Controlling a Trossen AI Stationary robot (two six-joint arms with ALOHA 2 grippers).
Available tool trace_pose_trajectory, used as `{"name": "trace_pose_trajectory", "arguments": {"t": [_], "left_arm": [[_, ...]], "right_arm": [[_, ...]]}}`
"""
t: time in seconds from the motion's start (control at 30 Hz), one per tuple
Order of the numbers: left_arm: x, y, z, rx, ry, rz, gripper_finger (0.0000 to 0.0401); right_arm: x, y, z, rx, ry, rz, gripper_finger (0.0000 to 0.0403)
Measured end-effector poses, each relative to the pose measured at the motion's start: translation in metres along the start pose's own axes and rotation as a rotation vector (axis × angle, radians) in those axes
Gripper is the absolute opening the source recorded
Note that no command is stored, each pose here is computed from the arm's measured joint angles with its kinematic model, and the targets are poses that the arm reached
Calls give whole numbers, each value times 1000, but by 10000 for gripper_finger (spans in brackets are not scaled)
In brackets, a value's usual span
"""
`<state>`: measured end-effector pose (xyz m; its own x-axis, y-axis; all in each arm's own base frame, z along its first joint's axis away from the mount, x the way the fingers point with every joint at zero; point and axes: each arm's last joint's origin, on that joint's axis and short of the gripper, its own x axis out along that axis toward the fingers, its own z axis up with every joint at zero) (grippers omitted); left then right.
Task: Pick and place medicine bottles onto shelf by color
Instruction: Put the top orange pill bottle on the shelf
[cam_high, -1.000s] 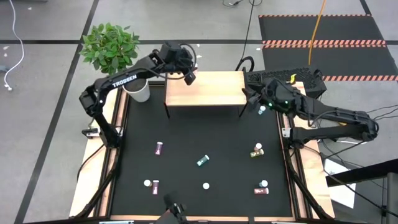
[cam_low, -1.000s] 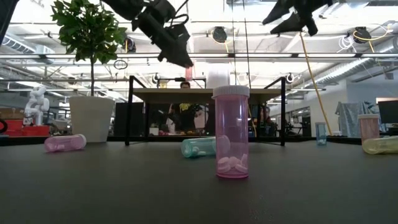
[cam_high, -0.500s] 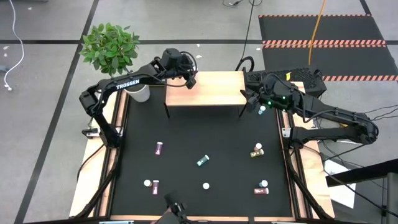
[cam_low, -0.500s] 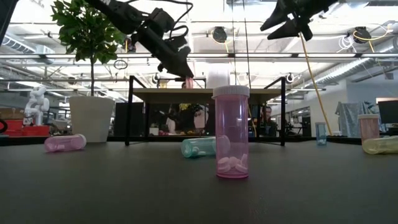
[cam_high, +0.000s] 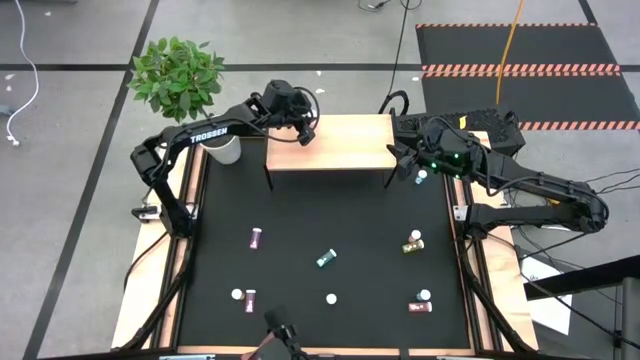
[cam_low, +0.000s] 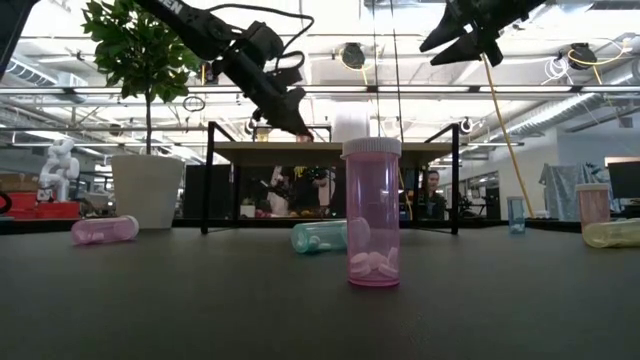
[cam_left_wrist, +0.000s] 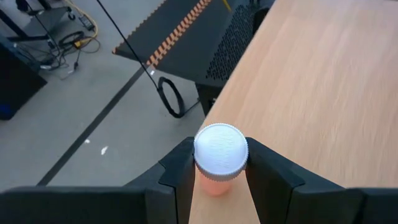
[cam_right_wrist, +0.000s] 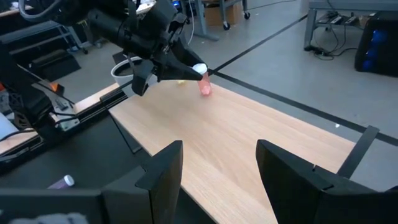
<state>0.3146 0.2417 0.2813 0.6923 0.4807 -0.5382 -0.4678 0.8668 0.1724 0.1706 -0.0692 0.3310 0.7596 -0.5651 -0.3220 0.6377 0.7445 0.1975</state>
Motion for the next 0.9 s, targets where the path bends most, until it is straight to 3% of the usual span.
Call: {"name": "trace_pose_trajectory", "arguments": {"t": [0.5, 0.9], "left_arm": [[0, 1, -1, -49, 10, 0, 128], [0, 1, -1, -65, 11, 0, 205]], "right_arm": [[0, 1, -1, -6, 11, 23, 199], [0, 1, -1, 6, 11, 22, 199]]}}
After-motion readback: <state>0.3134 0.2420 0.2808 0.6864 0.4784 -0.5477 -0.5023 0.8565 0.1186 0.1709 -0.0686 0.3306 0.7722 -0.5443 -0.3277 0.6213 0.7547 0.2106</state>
